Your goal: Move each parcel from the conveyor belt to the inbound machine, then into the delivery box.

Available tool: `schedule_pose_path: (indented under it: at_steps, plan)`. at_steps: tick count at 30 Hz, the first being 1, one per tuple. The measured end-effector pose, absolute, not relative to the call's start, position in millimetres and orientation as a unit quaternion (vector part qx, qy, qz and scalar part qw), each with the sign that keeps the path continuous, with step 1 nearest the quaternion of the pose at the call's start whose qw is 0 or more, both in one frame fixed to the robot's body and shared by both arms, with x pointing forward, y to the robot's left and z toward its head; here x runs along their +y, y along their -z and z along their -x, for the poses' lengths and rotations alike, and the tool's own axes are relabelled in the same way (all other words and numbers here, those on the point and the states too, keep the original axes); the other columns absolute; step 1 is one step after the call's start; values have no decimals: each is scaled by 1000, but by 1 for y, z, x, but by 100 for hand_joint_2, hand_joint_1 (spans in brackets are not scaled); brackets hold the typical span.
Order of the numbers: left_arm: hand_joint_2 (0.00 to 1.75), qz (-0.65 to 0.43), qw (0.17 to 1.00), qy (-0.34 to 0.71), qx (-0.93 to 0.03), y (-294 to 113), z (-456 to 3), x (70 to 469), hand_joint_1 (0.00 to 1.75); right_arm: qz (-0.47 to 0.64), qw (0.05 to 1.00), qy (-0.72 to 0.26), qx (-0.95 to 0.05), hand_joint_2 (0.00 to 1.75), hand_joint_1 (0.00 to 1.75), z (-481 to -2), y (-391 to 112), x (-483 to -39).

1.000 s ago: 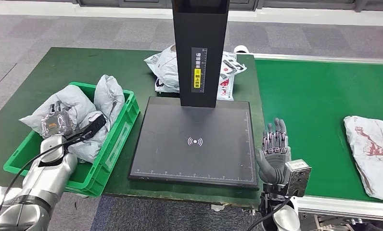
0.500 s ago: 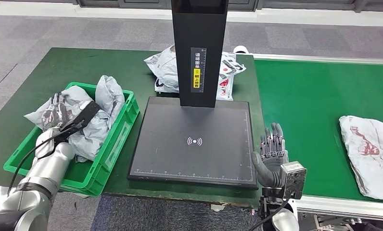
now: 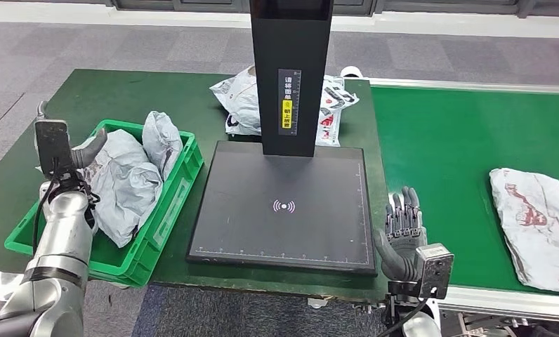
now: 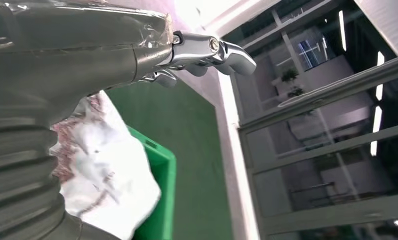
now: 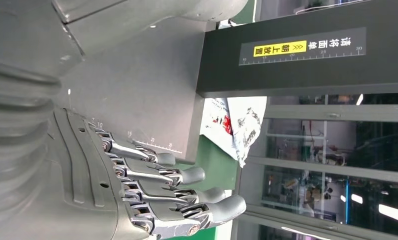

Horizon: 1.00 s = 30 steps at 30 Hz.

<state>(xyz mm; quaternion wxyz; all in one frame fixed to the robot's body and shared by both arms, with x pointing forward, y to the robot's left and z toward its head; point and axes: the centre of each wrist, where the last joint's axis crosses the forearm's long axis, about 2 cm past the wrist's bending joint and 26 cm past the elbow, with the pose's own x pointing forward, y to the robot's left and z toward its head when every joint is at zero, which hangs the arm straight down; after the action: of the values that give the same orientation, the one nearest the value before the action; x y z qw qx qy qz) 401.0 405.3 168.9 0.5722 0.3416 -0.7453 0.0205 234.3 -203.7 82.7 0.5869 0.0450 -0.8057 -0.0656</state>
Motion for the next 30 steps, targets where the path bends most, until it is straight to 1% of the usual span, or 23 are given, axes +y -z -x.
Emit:
schedule_pose_path:
  at_steps: [6,9,14,16,18,21,24,28,30]
  plan:
    - [175,-224,568,-96,-786,-173,-400,401,0,-39,585,67,-807,175,0,-242,-83,-209]
    - [175,-200,569,-82,-793,-173,-400,390,0,-23,589,64,-805,175,0,-245,-82,-215]
    - [175,-208,577,-43,-789,-169,-402,371,0,-5,596,59,-800,175,0,-249,-80,-222]
    - [175,-184,579,-43,-793,-167,-402,364,0,2,599,56,-798,175,0,-251,-80,-224]
    - [175,-132,575,-43,-806,-164,-403,354,0,15,601,51,-798,175,0,-254,-80,-229]
    - [175,-40,556,-26,-830,-159,-400,326,0,47,602,41,-796,175,0,-264,-79,-238]
    - [175,31,536,-6,-844,-152,-394,287,0,102,602,27,-791,175,0,-276,-76,-250]
    - [175,102,515,20,-851,-141,-380,222,0,251,586,-8,-770,175,0,-289,-70,-269]
    - [175,117,503,39,-855,-138,-372,189,0,327,574,-33,-750,175,0,-293,-65,-281]
